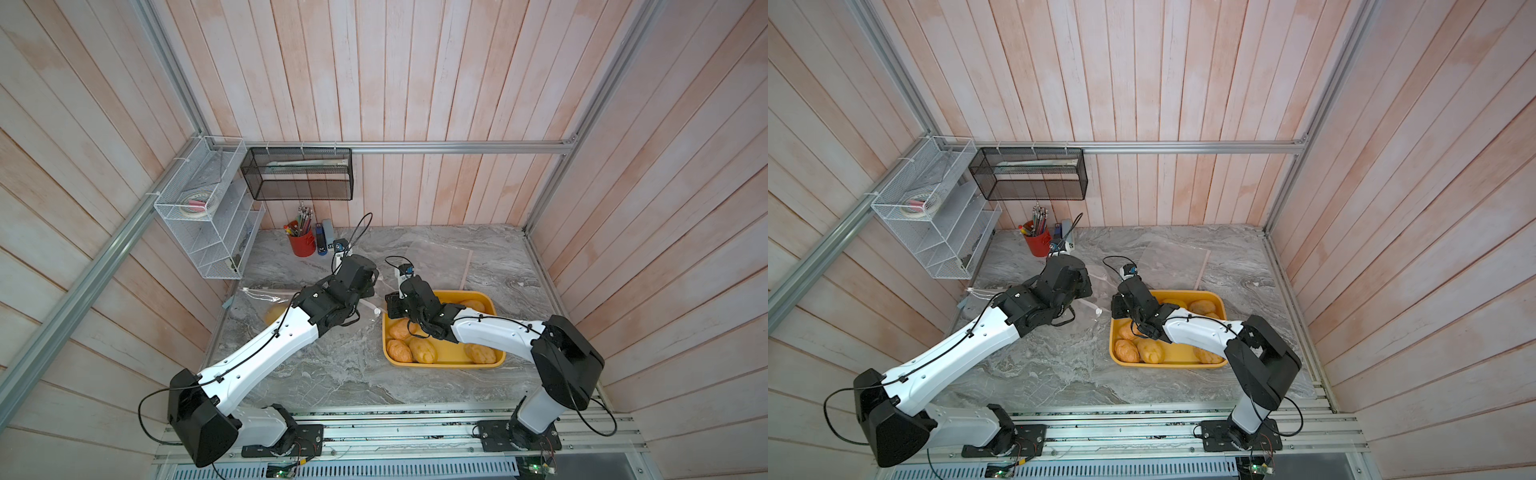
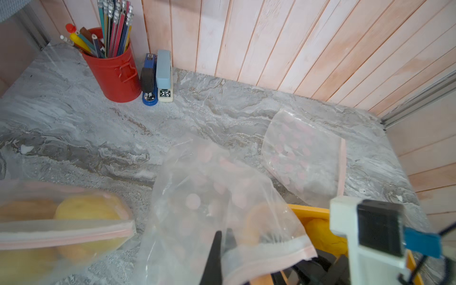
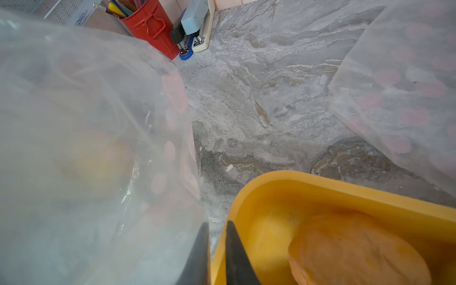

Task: Put the potatoes into a zipper bag and zip it
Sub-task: Open the zipper of the food storage bag at the center of the board.

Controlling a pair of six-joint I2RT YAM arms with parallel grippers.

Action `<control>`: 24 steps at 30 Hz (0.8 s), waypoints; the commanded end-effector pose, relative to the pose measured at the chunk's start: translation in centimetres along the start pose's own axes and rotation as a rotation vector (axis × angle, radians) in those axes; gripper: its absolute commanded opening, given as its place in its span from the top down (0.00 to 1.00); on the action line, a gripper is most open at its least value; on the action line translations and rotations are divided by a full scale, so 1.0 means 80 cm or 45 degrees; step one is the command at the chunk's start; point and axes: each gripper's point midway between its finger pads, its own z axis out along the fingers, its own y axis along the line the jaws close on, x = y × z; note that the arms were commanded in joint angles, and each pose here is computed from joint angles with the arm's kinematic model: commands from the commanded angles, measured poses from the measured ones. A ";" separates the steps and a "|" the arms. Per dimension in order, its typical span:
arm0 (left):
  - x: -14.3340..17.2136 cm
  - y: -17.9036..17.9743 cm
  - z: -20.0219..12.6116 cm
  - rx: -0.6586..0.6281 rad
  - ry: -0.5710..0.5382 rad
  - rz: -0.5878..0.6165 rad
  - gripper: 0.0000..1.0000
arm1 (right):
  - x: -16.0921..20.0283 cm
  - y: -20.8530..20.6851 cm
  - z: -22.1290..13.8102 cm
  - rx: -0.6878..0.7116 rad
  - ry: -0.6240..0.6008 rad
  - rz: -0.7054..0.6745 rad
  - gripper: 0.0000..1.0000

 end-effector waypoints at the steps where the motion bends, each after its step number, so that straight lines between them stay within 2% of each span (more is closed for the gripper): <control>1: 0.001 0.011 -0.006 -0.078 0.061 -0.022 1.00 | 0.011 -0.029 -0.002 0.112 0.002 -0.060 0.85; 6: 0.017 0.018 0.010 -0.161 0.110 -0.043 1.00 | 0.019 -0.025 -0.001 0.073 0.031 -0.078 0.80; 12: 0.034 0.003 0.030 -0.111 0.167 0.026 1.00 | 0.019 0.002 -0.007 -0.106 0.038 -0.075 0.70; 15: 0.047 0.010 0.040 -0.155 0.195 0.029 1.00 | 0.016 0.010 -0.014 -0.150 0.035 -0.069 0.66; 24: 0.057 0.018 0.050 -0.238 0.229 0.034 1.00 | -0.001 0.025 -0.050 -0.242 -0.019 -0.042 0.40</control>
